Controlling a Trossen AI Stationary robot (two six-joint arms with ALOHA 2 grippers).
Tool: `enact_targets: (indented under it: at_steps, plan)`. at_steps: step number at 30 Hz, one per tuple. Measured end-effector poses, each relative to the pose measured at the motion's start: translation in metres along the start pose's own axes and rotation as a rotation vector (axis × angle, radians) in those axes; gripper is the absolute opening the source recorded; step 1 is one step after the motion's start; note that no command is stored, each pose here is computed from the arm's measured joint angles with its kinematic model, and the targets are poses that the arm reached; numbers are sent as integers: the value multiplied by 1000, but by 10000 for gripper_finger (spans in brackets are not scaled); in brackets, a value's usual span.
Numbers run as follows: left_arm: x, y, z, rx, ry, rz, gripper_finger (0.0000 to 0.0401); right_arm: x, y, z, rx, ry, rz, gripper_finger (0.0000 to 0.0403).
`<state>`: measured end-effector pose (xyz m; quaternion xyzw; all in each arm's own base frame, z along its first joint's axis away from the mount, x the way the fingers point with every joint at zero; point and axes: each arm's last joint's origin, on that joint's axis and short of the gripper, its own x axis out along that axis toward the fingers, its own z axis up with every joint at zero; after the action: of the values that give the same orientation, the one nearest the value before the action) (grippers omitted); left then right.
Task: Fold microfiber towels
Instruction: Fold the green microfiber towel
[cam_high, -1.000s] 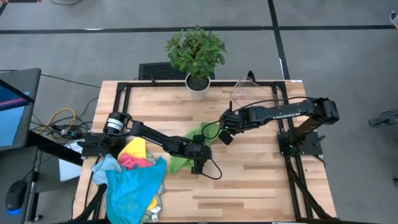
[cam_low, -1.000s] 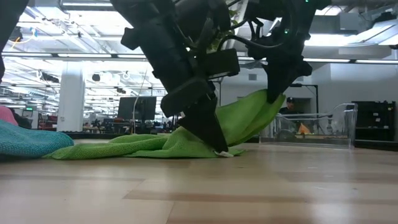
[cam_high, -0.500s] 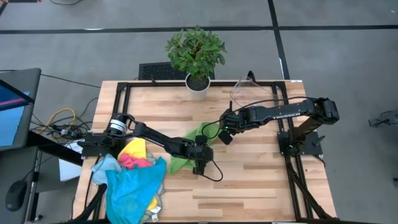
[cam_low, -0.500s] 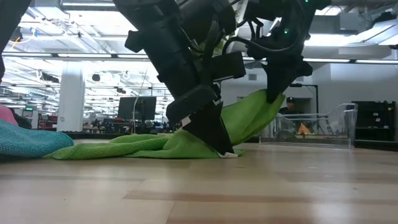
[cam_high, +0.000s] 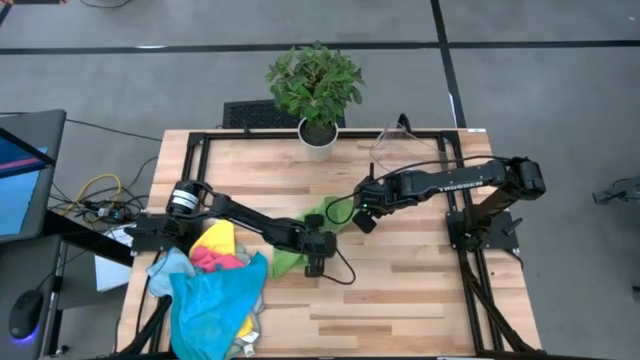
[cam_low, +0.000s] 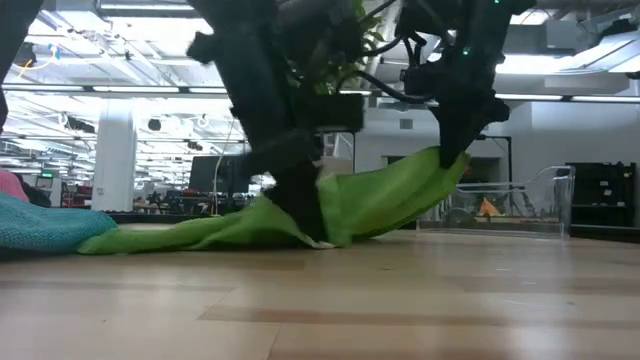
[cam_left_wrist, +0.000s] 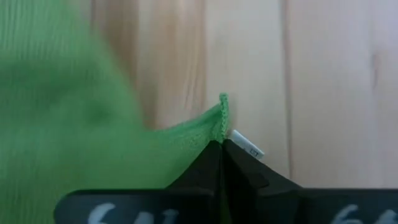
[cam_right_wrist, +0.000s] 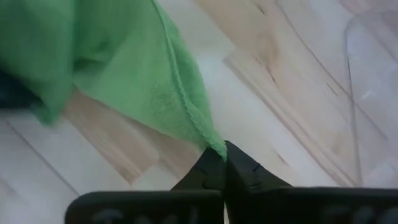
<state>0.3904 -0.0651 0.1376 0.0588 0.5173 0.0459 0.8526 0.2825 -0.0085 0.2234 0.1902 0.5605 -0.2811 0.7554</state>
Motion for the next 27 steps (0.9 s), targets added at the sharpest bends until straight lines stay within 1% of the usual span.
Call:
enact_targets:
  at_steps: [2, 6, 8, 11, 12, 14, 16, 19, 21, 25, 27]
  plan:
    - [-18, 4, 3, -22, -11, -1, 2, -4, -2, -3, -8, 10, -6, 9]
    - [-67, 14, 9, -72, -100, 17, 1, -21, -5, -9, 1, -11, 19, 12]
    - [-90, 21, 5, -91, -99, 55, 1, -35, -10, -13, 32, -39, 44, 13]
    - [-128, 32, 4, -121, -159, 117, 0, -54, -19, -19, 88, -74, 77, 9]
    - [-137, 35, 1, -123, -160, 139, 0, -59, -22, -20, 108, -89, 91, 9]
    - [-148, 43, -3, -102, -153, 190, 0, -68, -28, -23, 137, -118, 87, 9]
    - [-156, 53, -7, -78, -131, 248, 0, -73, -35, -26, 166, -139, 42, 9]
    - [-168, 73, -12, -89, -118, 320, 0, -79, -48, -30, 211, -164, -34, 9]
    - [-173, 85, -15, -91, -102, 362, 0, -84, -51, -28, 233, -212, -43, 10]
    - [-182, 107, -17, -56, -104, 415, 0, -90, -60, -27, 244, -257, -79, 9]
    - [-186, 116, -18, -57, -107, 442, 0, -93, -64, -28, 229, -270, -113, 9]
